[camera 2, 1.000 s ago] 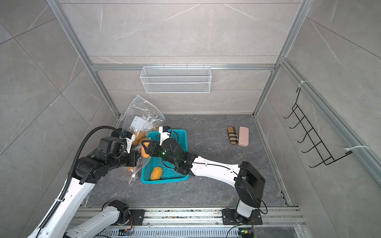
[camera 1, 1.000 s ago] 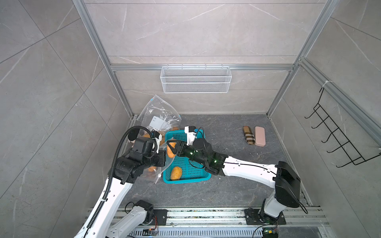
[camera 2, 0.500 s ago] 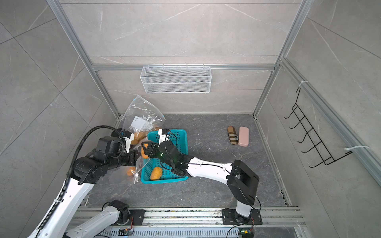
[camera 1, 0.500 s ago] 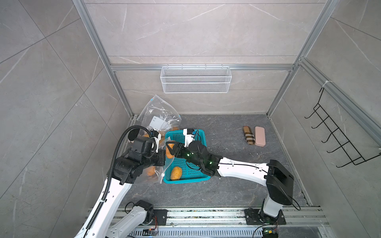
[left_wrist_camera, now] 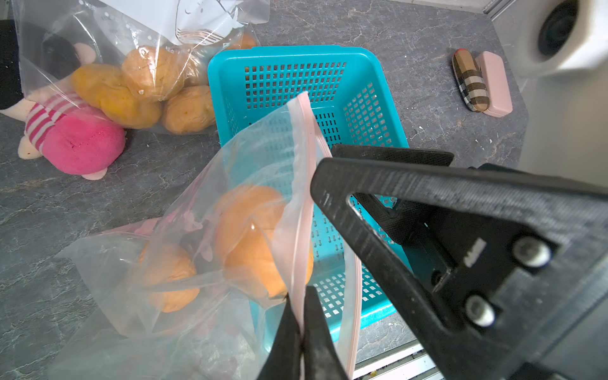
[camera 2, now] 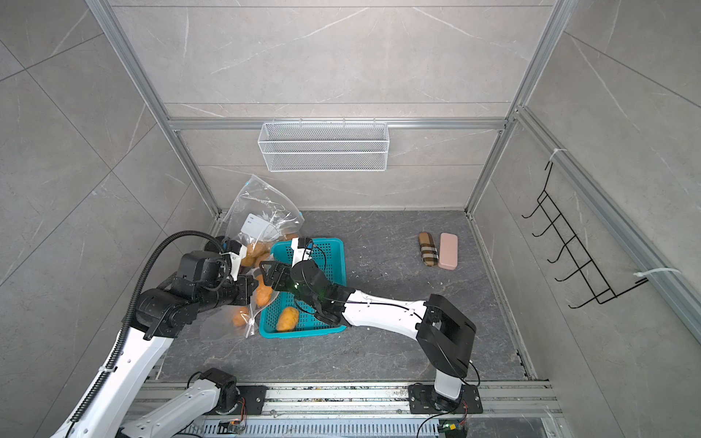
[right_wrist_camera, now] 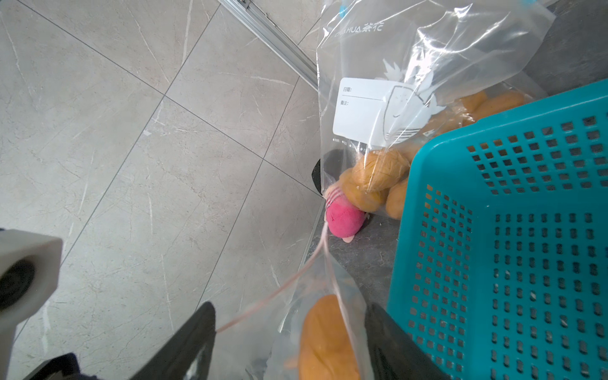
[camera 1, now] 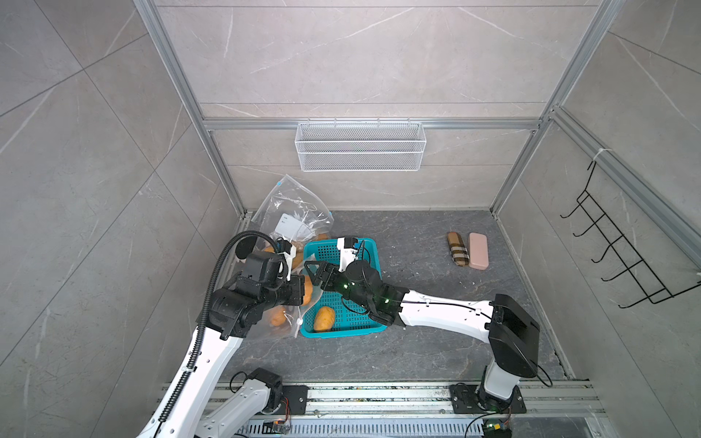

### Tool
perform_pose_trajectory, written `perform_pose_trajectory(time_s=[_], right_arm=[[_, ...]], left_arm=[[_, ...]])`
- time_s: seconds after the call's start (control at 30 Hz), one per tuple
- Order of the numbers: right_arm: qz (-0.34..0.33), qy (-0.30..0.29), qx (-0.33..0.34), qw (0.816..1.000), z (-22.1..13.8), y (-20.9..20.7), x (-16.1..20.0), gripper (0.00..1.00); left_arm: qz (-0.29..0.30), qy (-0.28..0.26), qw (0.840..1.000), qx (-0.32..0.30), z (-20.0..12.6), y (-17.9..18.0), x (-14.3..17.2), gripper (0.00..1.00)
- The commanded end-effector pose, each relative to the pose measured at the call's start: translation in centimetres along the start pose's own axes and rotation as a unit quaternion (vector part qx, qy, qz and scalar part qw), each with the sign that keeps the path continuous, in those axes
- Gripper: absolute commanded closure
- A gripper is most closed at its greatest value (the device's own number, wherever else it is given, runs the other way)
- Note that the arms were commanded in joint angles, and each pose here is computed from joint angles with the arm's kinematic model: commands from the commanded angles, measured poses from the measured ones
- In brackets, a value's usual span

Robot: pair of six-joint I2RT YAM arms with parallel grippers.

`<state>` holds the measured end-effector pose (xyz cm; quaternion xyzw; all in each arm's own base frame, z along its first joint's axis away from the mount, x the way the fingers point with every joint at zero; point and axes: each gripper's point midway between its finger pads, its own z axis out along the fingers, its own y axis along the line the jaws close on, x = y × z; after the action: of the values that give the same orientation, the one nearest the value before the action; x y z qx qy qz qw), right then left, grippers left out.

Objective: Put the potatoes into a zipper bag and zip it
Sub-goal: Place the potato into the zipper food storage bag.

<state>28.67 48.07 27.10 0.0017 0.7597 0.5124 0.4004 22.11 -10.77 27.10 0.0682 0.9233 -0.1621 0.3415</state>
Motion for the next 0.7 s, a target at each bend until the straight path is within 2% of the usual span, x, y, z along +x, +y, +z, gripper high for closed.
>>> perform_pose_trajectory(time_s=[0.0,0.27,0.4,0.53,0.67], right_arm=[[-0.023,-0.003,0.007,1.000,-0.8,0.3,-0.3,0.28],[-0.067,-0.011,0.004,0.998,-2.0,1.3,-1.5,0.29],[-0.128,-0.012,0.004,0.992,-3.5,2.3,-2.6,0.31],[-0.196,-0.013,0.046,0.979,-5.8,1.5,-4.0,0.31],[-0.253,-0.017,0.130,0.959,-8.7,-1.9,-5.4,0.31]], left_arm=[[0.001,-0.026,1.000,0.006,-1.0,-0.4,-1.5,1.00],[0.005,-0.024,1.000,-0.002,-0.8,-0.1,-1.2,1.00],[0.007,-0.021,1.000,-0.009,-0.5,0.2,-1.0,1.00],[0.010,-0.021,1.000,-0.013,-0.5,0.4,-0.7,1.00],[0.015,-0.032,0.999,-0.031,-0.5,1.2,-0.6,1.00]])
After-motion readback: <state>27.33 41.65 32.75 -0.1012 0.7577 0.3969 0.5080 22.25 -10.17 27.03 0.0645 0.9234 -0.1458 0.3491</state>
